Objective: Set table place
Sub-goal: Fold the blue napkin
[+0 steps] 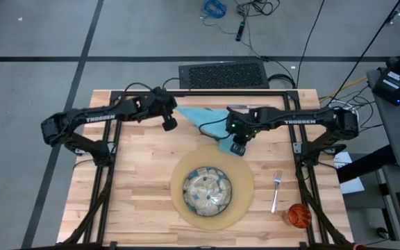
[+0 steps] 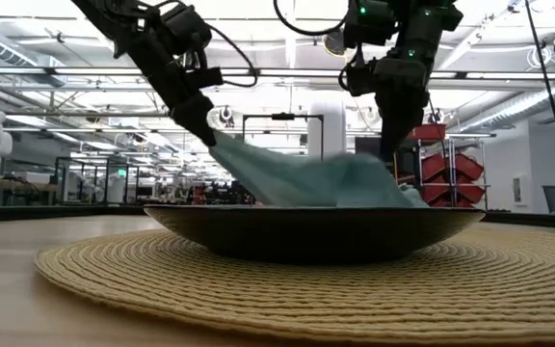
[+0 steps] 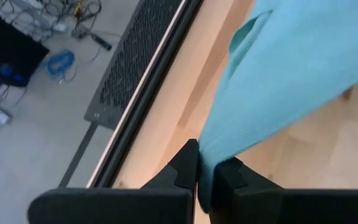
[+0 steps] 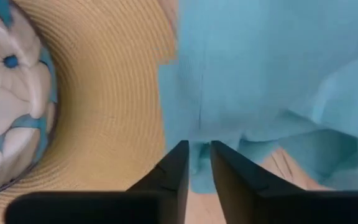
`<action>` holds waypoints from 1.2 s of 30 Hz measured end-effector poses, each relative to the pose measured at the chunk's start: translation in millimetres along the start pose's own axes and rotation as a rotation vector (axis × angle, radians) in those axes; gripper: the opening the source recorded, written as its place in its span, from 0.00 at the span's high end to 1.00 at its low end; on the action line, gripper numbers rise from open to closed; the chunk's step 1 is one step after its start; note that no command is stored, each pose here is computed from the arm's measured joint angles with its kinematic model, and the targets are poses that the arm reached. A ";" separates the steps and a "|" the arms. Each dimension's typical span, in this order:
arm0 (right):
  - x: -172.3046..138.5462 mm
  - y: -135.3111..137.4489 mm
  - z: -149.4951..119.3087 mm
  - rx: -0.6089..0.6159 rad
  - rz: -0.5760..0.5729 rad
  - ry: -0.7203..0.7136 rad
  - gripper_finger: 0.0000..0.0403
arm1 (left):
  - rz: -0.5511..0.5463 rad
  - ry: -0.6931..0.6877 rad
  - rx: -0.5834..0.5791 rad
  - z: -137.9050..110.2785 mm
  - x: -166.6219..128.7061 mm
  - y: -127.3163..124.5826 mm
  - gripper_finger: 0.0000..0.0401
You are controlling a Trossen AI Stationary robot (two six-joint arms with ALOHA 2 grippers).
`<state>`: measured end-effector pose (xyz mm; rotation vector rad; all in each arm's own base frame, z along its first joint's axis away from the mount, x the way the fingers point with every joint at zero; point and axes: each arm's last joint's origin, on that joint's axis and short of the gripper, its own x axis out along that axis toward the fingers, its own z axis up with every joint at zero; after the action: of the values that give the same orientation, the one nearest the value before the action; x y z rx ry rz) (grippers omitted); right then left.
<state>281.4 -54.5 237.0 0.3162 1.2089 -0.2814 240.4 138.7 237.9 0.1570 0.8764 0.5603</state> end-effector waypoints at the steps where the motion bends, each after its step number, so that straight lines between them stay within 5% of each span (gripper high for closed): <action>1: 0.0 0.4 0.4 -0.001 0.002 -0.005 0.82 | 0.003 0.011 -0.004 -1.5 0.5 2.1 1.00; 14: 7.6 15.2 -0.4 -0.066 0.011 -0.078 0.77 | 0.004 0.074 -0.020 -10.1 2.3 10.7 1.00; 21: 30.9 11.1 -19.8 -0.004 0.003 -0.031 0.74 | -0.026 0.067 -0.023 -10.0 2.3 9.7 1.00; 36: 35.7 23.5 -22.8 0.072 0.013 -0.077 0.48 | -0.049 0.069 -0.045 -10.6 2.3 8.8 1.00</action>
<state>282.2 -25.7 198.1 0.3725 1.1221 -0.3232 230.0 146.3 232.7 0.0754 0.9318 0.5416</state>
